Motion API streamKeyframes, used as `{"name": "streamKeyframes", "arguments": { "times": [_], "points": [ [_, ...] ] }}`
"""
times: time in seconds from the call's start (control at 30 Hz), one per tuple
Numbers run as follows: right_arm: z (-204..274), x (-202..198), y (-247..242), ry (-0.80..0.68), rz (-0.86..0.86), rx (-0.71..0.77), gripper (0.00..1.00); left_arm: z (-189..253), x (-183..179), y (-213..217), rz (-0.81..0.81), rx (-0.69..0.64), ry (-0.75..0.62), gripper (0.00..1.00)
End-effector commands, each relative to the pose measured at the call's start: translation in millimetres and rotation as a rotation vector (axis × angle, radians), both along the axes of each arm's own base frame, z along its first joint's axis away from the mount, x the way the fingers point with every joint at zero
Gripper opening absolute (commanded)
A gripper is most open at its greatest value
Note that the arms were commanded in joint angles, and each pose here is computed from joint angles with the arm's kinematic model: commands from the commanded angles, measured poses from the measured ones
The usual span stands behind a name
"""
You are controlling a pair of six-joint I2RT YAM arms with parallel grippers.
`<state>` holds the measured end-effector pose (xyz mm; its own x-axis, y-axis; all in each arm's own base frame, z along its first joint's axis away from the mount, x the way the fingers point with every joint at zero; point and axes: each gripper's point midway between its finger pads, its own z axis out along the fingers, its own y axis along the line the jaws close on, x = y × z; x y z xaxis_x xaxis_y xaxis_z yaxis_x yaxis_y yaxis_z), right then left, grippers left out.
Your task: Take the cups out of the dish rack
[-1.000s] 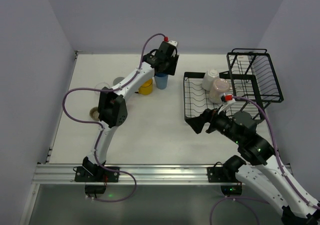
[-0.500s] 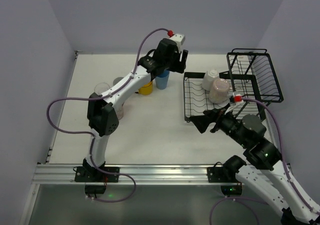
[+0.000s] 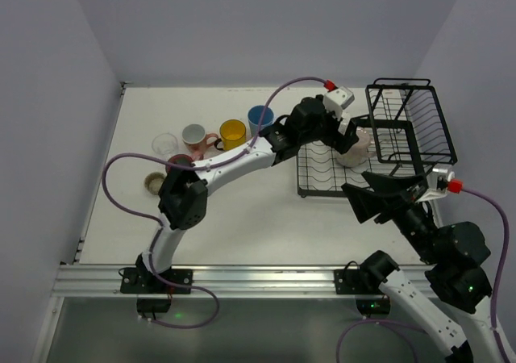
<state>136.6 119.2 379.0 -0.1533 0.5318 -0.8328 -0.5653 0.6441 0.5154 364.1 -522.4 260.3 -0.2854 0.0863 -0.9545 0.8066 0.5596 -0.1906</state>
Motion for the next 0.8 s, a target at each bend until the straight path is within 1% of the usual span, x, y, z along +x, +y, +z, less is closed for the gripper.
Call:
{"name": "streamKeyframes", "arguments": {
  "times": [0.0,0.2,0.47,0.63,0.67,0.77],
  "points": [
    [7.8,0.2,-9.3,-0.006,-0.042,-0.007,0.99,4.2,19.6,-23.3,-0.026,-0.071,-0.074,1.0],
    [5.3,3.1,-12.0,-0.001,-0.064,-0.036,0.99,-12.8,26.0,-39.5,-0.056,-0.093,-0.092,1.0],
    [3.6,7.2,-11.3,0.004,-0.073,-0.066,0.99,-45.3,33.1,-53.5,-0.094,-0.069,-0.135,1.0],
    [4.0,7.6,-9.2,0.003,-0.065,-0.083,0.99,-45.2,43.4,-59.2,-0.075,-0.089,-0.17,1.0],
    [3.9,7.7,-7.9,0.003,-0.059,-0.086,0.99,-51.5,45.3,-60.5,-0.073,-0.079,-0.166,1.0],
    [2.9,8.1,-7.1,0.004,-0.057,-0.093,0.99,-52.3,49.9,-62.0,-0.06,-0.081,-0.182,1.0]
  ]
}}
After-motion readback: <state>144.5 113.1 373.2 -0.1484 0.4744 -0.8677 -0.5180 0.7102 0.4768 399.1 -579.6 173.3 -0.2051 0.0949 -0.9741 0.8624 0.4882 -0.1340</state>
